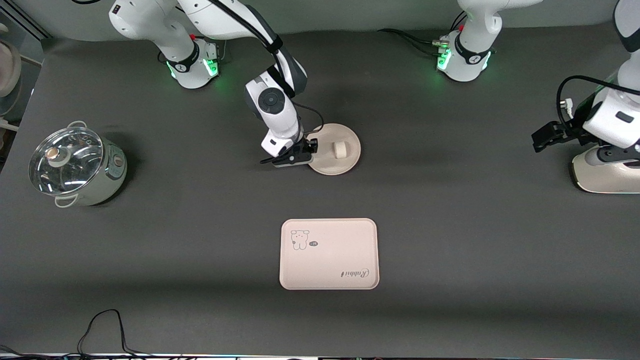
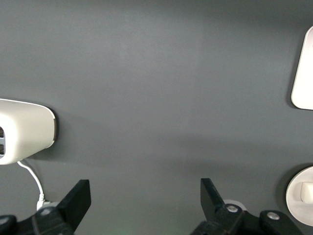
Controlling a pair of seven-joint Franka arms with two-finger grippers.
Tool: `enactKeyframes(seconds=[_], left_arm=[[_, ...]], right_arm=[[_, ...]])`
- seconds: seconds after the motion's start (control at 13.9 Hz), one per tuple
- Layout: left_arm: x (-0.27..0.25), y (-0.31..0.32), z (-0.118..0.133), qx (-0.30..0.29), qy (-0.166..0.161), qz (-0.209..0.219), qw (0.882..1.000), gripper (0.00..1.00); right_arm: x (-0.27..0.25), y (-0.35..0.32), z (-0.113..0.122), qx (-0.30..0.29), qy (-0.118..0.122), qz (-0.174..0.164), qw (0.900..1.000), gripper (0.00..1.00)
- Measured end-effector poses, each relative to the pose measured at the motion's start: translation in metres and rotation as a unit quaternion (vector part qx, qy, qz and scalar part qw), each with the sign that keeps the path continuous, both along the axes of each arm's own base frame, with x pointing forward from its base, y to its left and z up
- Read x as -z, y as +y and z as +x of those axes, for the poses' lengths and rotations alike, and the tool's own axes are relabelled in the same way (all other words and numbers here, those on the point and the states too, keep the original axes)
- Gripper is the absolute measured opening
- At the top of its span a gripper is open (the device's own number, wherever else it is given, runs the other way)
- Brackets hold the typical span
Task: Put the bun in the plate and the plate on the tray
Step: 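Grasp the plate rim with the right gripper while the left gripper withdraws, then carry the plate with the right gripper over the white tray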
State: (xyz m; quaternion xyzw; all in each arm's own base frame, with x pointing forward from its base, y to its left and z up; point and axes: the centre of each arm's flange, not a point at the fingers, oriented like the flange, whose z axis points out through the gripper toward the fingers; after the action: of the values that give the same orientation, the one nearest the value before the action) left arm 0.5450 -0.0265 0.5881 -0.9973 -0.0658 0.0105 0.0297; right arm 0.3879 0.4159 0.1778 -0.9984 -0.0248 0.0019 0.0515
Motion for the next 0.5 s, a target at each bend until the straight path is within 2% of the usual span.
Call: enactKeyframes(seconds=[0.22,0.5], left_arm=[[-0.019,0.0,0.0,0.003,-0.011,-0.002,1.0,1.0],[-0.032,-0.01,0.0,0.013,-0.019,0.004,1.0,1.0]], right_arm=[[-0.002,0.002,0.0,0.004,0.002,0.001,1.0,0.11],[-0.01,0.006,0.0,0.03,0.005,0.005,1.0,0.04]])
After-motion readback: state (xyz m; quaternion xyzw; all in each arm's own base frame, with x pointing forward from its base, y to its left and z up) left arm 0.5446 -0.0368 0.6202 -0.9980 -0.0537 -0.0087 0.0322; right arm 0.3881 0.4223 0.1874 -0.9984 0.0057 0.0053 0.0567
